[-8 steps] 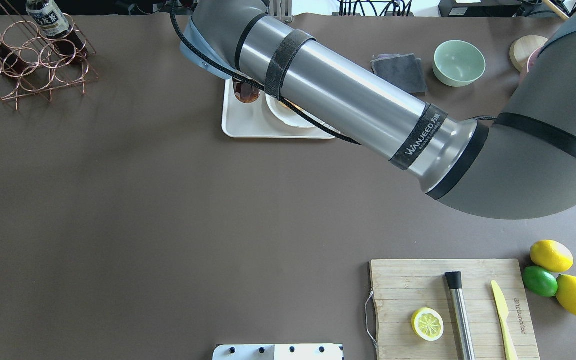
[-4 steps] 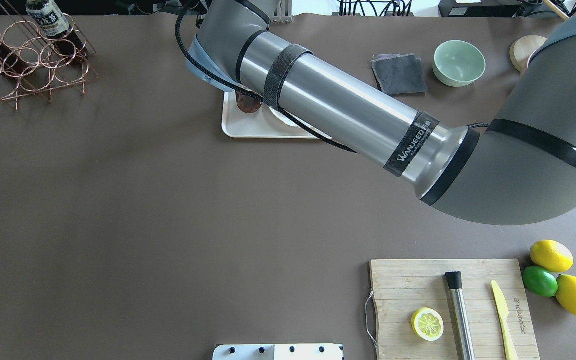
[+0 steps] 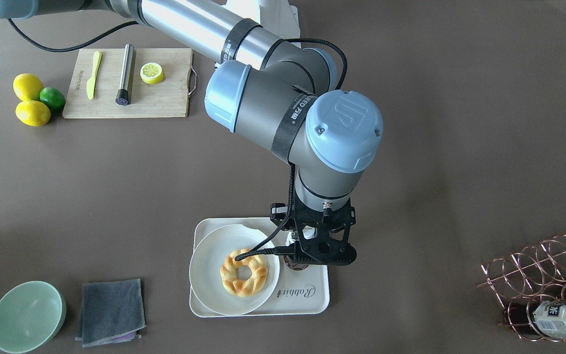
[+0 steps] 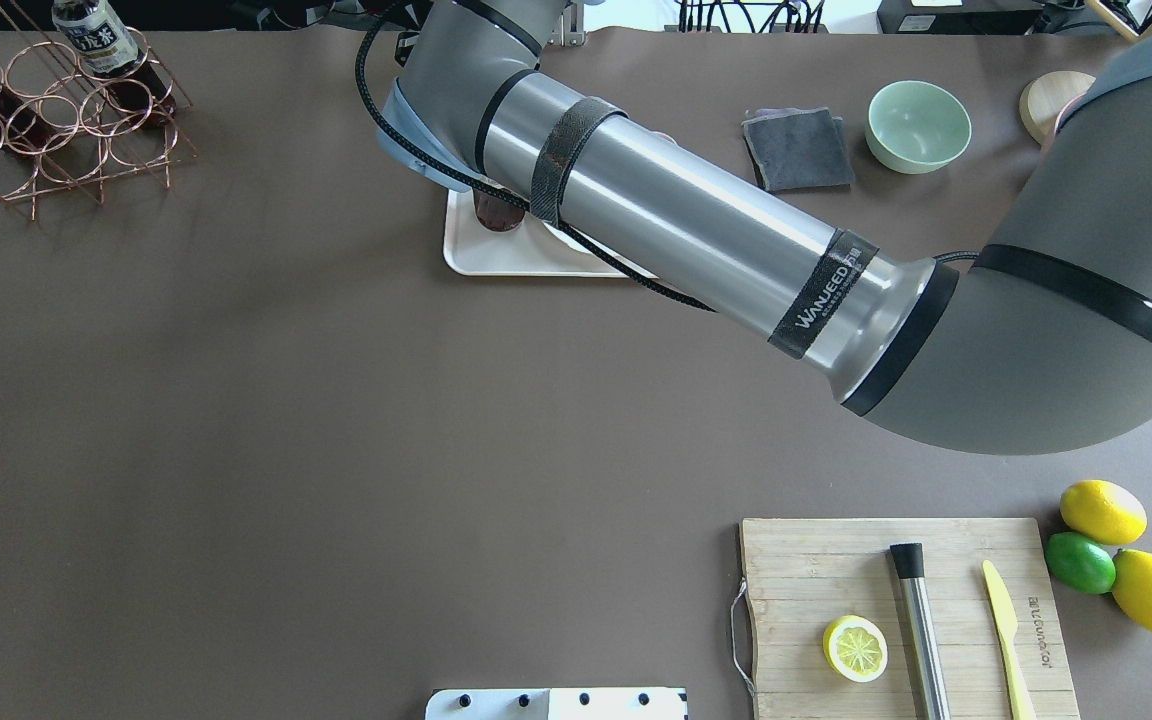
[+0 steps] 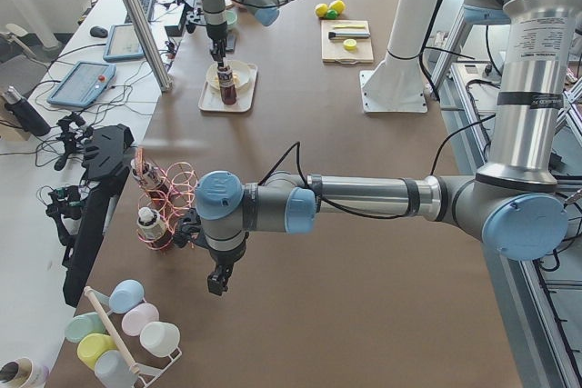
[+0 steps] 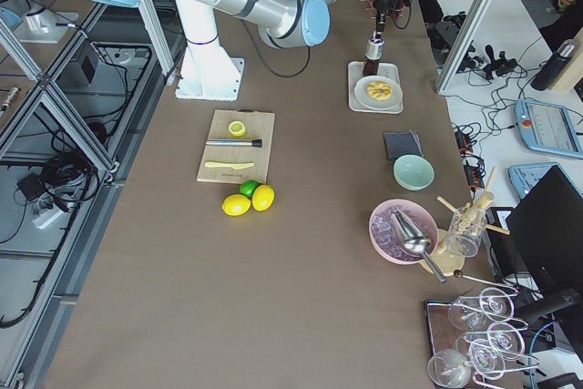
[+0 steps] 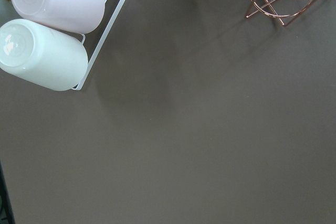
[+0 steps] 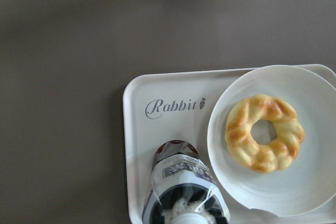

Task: Place tea on tray
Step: 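Carry the bottle with the right gripper onto the tray beside the plate, then open the right gripper and raise it away from the tray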

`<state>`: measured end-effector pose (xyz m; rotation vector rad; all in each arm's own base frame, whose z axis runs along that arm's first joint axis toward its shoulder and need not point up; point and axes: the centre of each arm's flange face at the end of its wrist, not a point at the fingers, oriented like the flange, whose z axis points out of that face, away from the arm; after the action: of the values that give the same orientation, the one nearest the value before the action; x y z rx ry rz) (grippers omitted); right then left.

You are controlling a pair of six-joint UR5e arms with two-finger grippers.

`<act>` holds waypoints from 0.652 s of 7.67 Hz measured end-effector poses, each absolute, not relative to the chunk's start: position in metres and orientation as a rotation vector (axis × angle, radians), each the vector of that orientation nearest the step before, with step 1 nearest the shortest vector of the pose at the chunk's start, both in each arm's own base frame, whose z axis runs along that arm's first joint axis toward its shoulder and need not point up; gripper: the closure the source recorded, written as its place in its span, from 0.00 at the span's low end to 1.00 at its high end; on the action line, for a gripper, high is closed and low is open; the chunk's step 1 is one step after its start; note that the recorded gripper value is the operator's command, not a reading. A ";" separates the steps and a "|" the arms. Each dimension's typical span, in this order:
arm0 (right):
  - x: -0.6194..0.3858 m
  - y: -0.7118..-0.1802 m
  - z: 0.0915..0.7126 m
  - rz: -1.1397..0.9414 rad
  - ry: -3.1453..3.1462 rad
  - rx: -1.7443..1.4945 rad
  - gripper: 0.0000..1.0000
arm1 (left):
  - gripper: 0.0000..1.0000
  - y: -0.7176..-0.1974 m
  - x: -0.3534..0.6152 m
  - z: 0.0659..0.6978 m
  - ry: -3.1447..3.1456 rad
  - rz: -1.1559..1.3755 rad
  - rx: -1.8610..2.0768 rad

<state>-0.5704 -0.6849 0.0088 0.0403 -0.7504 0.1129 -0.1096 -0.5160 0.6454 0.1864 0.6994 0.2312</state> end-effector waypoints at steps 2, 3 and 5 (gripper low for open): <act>-0.571 -0.684 0.009 0.115 -0.754 0.043 0.00 | 0.02 -0.521 -0.110 0.643 0.699 0.231 0.187; -0.570 -0.684 0.006 0.116 -0.760 0.047 0.00 | 0.02 -0.522 -0.110 0.642 0.699 0.230 0.186; -0.562 -0.682 -0.007 0.115 -0.781 0.058 0.00 | 0.02 -0.523 -0.112 0.642 0.699 0.226 0.187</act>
<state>-0.5623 -0.6825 -0.0072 0.0583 -0.7808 0.1155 -0.1122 -0.5228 0.6417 0.1869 0.6992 0.2261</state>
